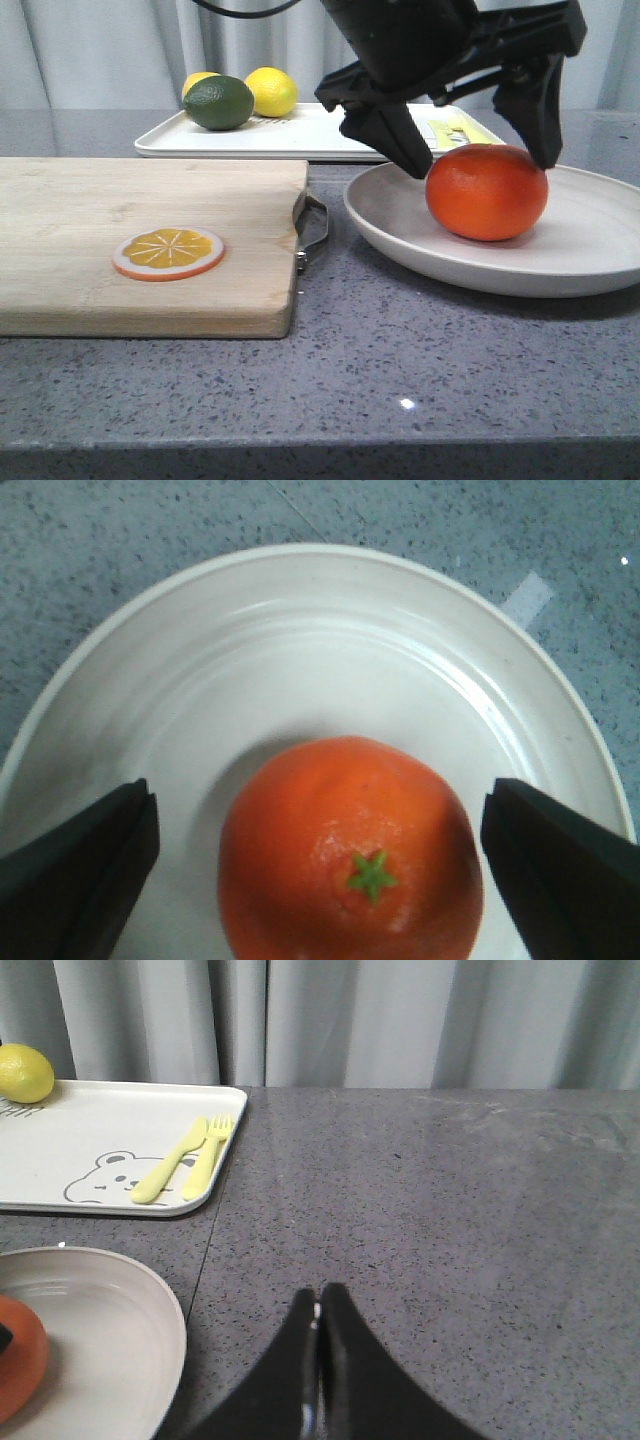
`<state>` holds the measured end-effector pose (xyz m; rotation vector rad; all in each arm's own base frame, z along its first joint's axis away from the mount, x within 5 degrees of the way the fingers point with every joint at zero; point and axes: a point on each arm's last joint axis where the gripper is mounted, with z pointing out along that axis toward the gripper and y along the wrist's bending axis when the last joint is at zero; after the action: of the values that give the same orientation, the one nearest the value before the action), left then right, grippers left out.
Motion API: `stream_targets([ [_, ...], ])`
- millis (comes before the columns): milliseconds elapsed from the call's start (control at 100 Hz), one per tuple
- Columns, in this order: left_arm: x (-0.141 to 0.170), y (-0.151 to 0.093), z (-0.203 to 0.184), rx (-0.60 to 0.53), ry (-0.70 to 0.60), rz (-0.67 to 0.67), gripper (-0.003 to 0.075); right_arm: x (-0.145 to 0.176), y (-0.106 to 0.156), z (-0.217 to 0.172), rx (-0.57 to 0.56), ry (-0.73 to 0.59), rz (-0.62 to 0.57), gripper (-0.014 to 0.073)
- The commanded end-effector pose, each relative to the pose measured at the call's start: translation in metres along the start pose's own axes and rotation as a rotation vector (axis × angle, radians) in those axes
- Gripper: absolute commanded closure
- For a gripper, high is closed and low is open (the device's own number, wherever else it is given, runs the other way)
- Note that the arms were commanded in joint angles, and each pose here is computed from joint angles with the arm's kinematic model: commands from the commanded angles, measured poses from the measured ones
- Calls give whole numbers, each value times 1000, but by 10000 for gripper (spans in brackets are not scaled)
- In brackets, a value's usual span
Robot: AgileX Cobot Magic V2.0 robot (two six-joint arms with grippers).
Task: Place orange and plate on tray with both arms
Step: 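Open the left gripper and raise it away from the orange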
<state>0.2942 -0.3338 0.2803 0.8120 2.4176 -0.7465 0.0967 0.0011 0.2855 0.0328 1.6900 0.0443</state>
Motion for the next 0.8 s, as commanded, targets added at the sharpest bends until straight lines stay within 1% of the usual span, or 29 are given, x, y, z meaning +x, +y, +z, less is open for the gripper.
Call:
stream_targets([
  [0, -25, -10, -36, 28, -130, 10, 91, -17, 1, 0, -3, -88, -11, 662],
  [220, -42, -22, -63, 59, -149, 44, 98, -16, 1, 0, -2, -80, -11, 662],
  [290, -44, -25, -70, 63, -163, 49, 113, -16, 1, 0, -2, -76, -11, 662],
  [360, -44, -27, -77, 66, -170, 53, 146, -15, 0, 0, 0, -70, -11, 662],
  [460, -43, -31, -89, 73, -170, 62, 220, -13, 0, 0, 4, -43, -11, 662],
  [650, -44, -38, -114, 84, -204, 76, 419, -5, -1, 0, 17, 36, -10, 662],
  [740, -44, -41, -126, 88, -227, 85, 495, -3, -2, 0, 21, 62, -10, 662],
  [790, -43, -43, -132, 88, -233, 113, 540, -3, -2, 0, 22, 68, -10, 662],
])
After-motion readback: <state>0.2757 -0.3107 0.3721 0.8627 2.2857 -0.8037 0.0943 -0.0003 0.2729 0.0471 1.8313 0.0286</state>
